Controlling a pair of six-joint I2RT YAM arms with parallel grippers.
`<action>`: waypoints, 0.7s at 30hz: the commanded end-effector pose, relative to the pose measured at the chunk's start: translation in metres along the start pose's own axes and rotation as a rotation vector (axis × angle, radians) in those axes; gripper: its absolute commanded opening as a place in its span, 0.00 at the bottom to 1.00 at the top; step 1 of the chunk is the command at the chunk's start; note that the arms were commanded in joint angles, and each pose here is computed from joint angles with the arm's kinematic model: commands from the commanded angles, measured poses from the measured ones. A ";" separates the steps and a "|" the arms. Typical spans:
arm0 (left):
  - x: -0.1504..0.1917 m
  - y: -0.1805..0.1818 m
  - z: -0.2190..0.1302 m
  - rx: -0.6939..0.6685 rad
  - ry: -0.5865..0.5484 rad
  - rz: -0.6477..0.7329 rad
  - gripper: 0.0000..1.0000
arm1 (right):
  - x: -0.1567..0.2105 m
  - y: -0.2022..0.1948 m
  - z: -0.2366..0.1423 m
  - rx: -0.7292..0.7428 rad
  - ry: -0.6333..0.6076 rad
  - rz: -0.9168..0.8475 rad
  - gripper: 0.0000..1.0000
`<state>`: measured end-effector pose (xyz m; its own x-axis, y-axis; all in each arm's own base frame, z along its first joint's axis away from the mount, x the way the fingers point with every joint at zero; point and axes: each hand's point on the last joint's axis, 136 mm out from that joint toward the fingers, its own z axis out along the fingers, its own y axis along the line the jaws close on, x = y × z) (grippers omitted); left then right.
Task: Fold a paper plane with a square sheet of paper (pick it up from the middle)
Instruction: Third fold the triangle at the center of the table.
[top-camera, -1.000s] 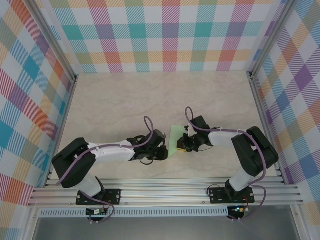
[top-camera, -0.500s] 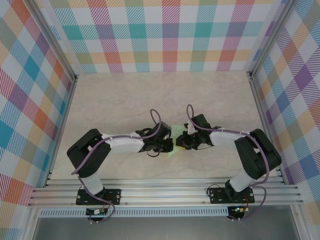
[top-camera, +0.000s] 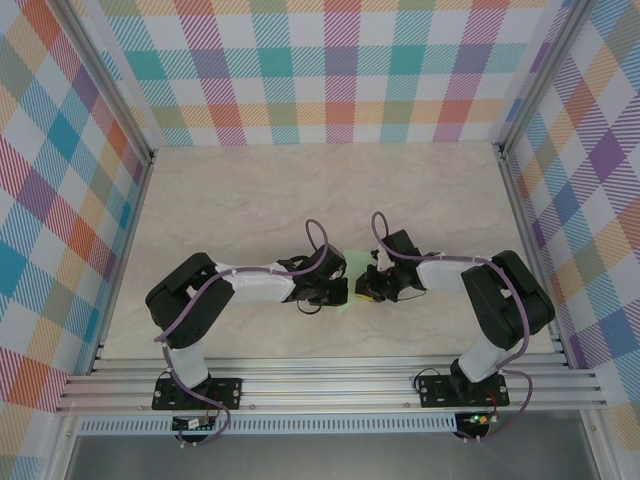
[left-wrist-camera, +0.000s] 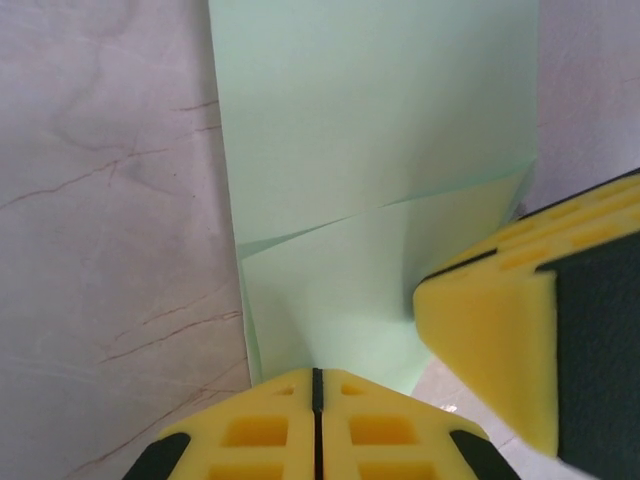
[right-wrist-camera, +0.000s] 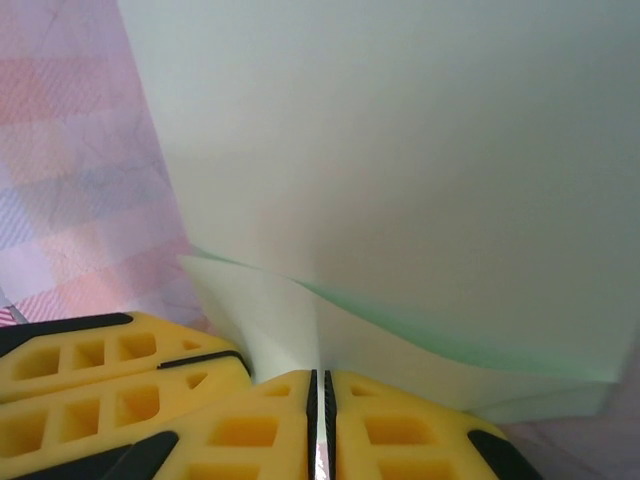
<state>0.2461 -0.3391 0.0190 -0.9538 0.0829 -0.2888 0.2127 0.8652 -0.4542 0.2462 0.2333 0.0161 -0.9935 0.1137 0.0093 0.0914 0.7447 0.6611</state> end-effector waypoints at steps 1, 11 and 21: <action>0.031 0.040 0.014 -0.131 0.104 -0.018 0.07 | -0.013 -0.007 -0.005 0.025 -0.021 -0.010 0.14; 0.047 0.054 0.016 -0.146 0.125 -0.043 0.07 | -0.040 -0.021 -0.022 -0.026 -0.056 0.034 0.16; 0.035 0.031 0.007 -0.067 0.090 -0.040 0.09 | -0.061 -0.009 -0.050 -0.113 -0.083 0.020 0.22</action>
<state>0.2447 -0.3394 0.0190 -0.9512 0.0708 -0.3004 0.2142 0.8521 -0.4775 0.3034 0.1783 0.0292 -0.9706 0.2402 -0.0150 0.1597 0.6897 0.7063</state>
